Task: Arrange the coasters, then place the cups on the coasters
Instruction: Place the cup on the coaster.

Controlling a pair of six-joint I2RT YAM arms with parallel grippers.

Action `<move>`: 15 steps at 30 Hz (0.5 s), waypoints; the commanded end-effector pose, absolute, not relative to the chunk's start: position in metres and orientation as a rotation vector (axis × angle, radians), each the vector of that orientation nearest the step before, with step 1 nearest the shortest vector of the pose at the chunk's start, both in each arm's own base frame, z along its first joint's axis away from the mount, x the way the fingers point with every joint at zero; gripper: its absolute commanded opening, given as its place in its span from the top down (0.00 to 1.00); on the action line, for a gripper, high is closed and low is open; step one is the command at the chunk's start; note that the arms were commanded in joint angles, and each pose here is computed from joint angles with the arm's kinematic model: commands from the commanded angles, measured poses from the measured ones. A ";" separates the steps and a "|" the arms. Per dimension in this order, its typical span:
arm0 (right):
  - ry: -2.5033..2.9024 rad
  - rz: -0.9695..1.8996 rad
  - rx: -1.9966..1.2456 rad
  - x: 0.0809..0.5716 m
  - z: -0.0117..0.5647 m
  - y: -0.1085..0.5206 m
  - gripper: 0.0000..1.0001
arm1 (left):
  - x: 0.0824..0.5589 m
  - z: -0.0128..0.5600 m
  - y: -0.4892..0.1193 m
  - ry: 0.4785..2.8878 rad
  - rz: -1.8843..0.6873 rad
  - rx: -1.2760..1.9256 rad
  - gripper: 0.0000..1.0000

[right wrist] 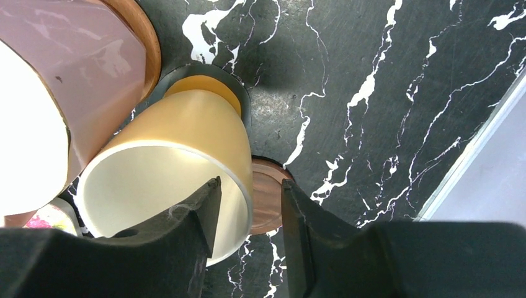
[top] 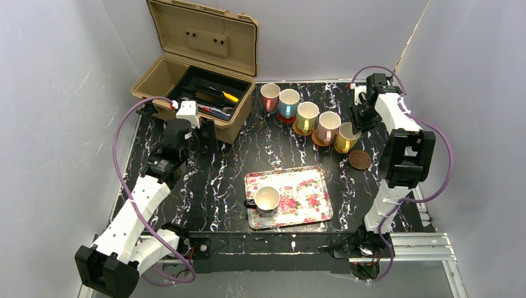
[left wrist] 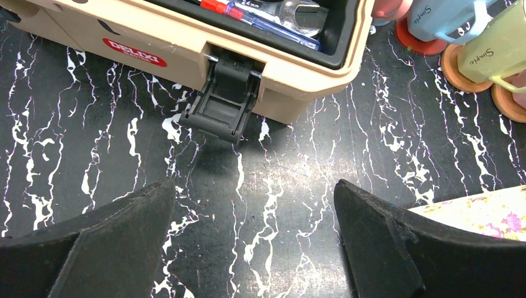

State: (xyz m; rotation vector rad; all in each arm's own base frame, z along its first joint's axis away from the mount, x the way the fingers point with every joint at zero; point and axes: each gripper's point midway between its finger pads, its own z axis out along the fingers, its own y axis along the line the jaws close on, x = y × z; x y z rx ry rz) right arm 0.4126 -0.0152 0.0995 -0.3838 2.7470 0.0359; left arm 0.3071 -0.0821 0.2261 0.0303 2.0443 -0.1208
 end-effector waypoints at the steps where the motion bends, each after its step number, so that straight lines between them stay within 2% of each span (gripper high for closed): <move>1: 2.624 -0.014 -0.334 0.426 0.140 -0.017 0.49 | 0.306 0.225 -0.082 2.047 -0.120 0.031 0.02; 7: 2.527 -0.061 -0.264 0.423 0.176 -0.021 0.43 | 0.306 0.225 -0.082 2.049 -0.120 0.032 0.02; 15: 2.456 0.018 -0.004 0.392 0.215 -0.009 0.42 | 0.306 0.225 -0.083 2.049 -0.131 0.034 0.02</move>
